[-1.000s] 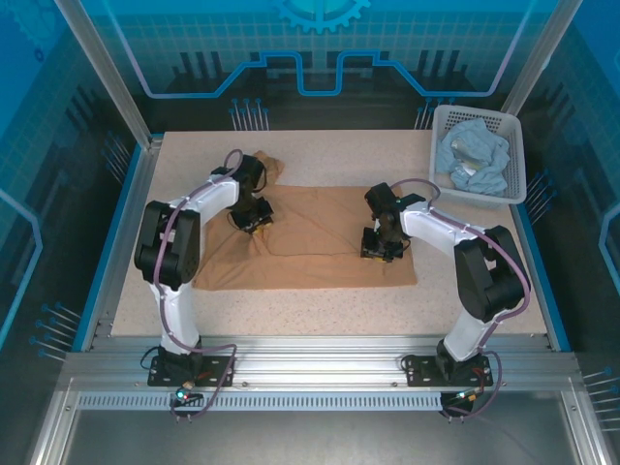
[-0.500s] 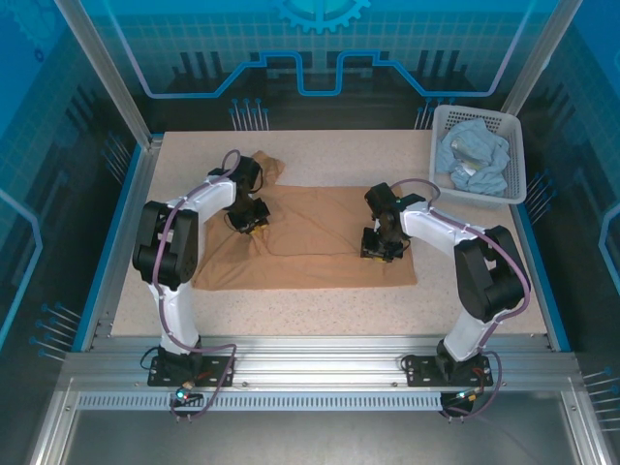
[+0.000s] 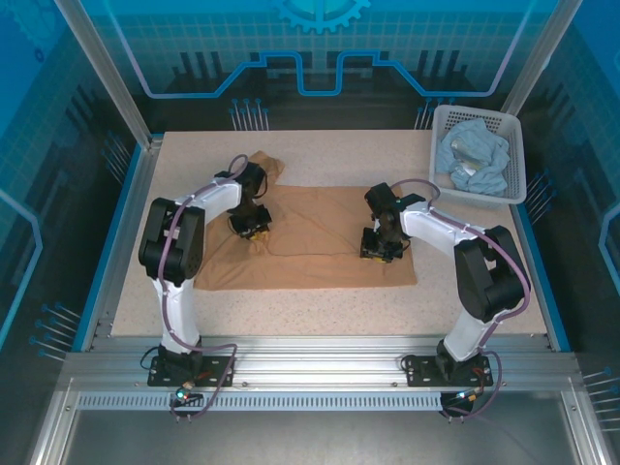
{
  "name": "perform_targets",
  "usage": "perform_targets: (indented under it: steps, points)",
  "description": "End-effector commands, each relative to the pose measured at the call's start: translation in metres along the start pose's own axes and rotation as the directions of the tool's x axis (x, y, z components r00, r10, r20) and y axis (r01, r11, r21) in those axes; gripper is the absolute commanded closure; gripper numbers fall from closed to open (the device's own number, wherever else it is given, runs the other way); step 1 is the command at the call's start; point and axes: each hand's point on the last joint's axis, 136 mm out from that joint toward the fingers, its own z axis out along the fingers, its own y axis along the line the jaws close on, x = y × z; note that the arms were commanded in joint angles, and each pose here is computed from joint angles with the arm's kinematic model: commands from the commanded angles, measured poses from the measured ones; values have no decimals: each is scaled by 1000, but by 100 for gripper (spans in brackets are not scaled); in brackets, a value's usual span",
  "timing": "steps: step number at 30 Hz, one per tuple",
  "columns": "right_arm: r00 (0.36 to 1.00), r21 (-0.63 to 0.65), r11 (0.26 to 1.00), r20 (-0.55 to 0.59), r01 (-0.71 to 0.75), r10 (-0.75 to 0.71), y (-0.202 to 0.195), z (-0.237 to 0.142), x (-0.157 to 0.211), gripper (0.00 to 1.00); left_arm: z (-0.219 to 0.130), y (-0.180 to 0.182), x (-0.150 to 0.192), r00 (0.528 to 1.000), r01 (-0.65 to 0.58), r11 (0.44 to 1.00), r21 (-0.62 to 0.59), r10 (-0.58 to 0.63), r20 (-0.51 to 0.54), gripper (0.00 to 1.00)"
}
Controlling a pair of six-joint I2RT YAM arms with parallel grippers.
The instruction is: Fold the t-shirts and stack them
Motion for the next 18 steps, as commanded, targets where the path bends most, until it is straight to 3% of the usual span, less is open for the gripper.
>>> perform_targets:
  steps: [1, 4, 7, 18]
  points:
    - [1000, -6, 1000, -8, 5, -5, -2, 0, 2, 70, 4, 4, 5, 999, -32, 999, -39, 31, -28, 85]
    - [1000, -4, 1000, -10, 4, -4, -2, 0, 3, 70, 1, -1, 5, 999, -38, 999, -31, 37, -22, 96]
    - [1000, -3, 1000, -6, 3, -3, -3, 0, 3, 70, -11, -9, 4, 999, -41, 999, -6, 41, 5, 100]
    - [1000, -9, 1000, -12, 3, -3, -2, 2, 3, 70, -38, -24, 15, 999, -43, 997, 64, 43, 6, 100]
